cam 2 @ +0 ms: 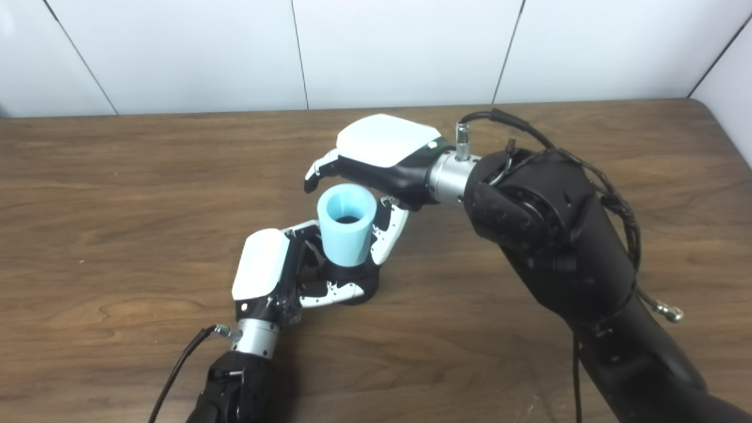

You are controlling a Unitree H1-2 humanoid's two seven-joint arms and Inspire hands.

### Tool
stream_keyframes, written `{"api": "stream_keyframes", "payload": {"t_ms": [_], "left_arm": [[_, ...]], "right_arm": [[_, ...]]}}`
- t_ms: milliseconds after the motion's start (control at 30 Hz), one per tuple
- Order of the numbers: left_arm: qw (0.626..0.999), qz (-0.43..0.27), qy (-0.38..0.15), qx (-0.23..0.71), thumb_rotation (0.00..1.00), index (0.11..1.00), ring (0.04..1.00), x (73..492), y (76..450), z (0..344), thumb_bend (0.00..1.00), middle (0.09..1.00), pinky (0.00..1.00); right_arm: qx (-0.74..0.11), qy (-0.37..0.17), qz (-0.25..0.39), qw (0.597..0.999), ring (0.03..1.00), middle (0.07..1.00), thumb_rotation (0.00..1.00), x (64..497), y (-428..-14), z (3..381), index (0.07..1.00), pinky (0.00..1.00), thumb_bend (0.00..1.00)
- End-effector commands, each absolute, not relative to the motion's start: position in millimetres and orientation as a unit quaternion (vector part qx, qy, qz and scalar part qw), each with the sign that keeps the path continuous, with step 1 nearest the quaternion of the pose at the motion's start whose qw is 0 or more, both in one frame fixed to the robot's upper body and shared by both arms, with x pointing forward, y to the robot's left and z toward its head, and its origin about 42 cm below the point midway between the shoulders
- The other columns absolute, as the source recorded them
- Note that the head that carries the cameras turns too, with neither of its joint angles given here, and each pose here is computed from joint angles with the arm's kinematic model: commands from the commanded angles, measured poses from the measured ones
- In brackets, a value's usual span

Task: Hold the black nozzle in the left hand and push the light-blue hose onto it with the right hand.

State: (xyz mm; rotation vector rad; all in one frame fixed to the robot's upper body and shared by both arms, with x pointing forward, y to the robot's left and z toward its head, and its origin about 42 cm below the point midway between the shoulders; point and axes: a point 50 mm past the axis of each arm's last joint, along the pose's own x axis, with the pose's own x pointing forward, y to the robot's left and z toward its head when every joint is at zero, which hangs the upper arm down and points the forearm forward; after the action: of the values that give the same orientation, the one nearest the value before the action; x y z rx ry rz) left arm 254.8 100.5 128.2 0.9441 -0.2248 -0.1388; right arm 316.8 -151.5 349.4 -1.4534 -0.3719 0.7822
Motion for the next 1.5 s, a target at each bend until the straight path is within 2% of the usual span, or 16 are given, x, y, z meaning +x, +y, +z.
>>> {"api": "stream_keyframes", "payload": {"t_ms": [0,67,100,233,300,433,600,767,900,1067,1133,1200,1333,1467], "left_arm": [[0.877,-0.126,-0.001,0.464,0.00,0.485,0.391,236,100,86,0.53,0.475,0.33],[0.877,-0.125,0.000,0.463,0.00,0.485,0.394,236,100,85,0.53,0.478,0.33],[0.878,-0.125,-0.001,0.463,0.00,0.485,0.393,237,101,84,0.52,0.438,0.33],[0.877,-0.124,-0.004,0.464,0.00,0.485,0.380,237,101,84,0.53,0.475,0.32],[0.877,-0.124,-0.004,0.464,0.00,0.484,0.382,238,101,84,0.53,0.478,0.32],[0.875,-0.124,-0.001,0.467,0.00,0.485,0.413,239,102,84,0.52,0.417,0.35],[0.874,-0.124,0.003,0.469,0.00,0.486,0.411,241,104,83,0.52,0.409,0.34],[0.872,-0.124,0.005,0.474,0.00,0.487,0.442,242,105,83,0.52,0.418,0.38],[0.871,-0.123,0.006,0.476,0.00,0.486,0.426,242,108,81,0.52,0.413,0.36],[0.872,-0.121,0.007,0.474,0.00,0.486,0.460,242,109,80,0.53,0.432,0.40],[0.872,-0.122,0.007,0.474,0.00,0.486,0.458,242,109,80,0.53,0.432,0.40],[0.871,-0.123,0.007,0.475,0.00,0.486,0.450,242,110,80,0.53,0.426,0.39],[0.870,-0.124,0.009,0.477,0.00,0.486,0.465,242,110,80,0.53,0.445,0.41],[0.872,-0.122,0.008,0.474,0.00,0.485,0.437,241,111,80,0.53,0.427,0.38]], "right_arm": [[-0.654,-0.213,0.309,0.657,0.829,0.834,0.23,317,-157,374,0.796,0.70,1.00],[-0.654,-0.218,0.305,0.657,0.825,0.826,0.27,317,-159,378,0.804,0.70,1.00],[-0.653,-0.221,0.301,0.659,0.831,0.828,0.30,316,-159,379,0.808,0.70,1.00],[-0.648,-0.242,0.280,0.666,0.845,0.850,0.44,310,-167,386,0.819,0.71,0.97],[-0.642,-0.247,0.273,0.673,0.866,0.871,0.52,307,-172,388,0.843,0.75,0.92],[-0.630,-0.250,0.268,0.685,0.878,0.874,0.61,298,-181,390,0.861,0.79,0.84],[-0.611,-0.263,0.253,0.703,0.882,0.867,0.63,285,-191,384,0.859,0.78,0.79],[-0.603,-0.279,0.244,0.706,0.887,0.882,0.64,270,-197,376,0.853,0.76,0.73],[-0.602,-0.291,0.240,0.704,0.911,0.914,0.67,255,-198,367,0.861,0.79,0.70],[-0.601,-0.301,0.240,0.701,0.936,0.946,0.68,241,-195,345,0.891,0.84,0.70],[-0.608,-0.297,0.242,0.696,0.964,0.971,0.74,238,-194,338,0.907,0.87,0.68],[-0.613,-0.291,0.246,0.693,0.988,0.990,0.77,236,-193,332,0.925,0.90,0.68],[-0.624,-0.282,0.248,0.685,1.000,1.000,0.76,234,-193,321,0.948,0.92,0.67],[-0.628,-0.277,0.251,0.683,1.000,1.000,0.76,233,-194,312,0.946,0.93,0.66]]}}
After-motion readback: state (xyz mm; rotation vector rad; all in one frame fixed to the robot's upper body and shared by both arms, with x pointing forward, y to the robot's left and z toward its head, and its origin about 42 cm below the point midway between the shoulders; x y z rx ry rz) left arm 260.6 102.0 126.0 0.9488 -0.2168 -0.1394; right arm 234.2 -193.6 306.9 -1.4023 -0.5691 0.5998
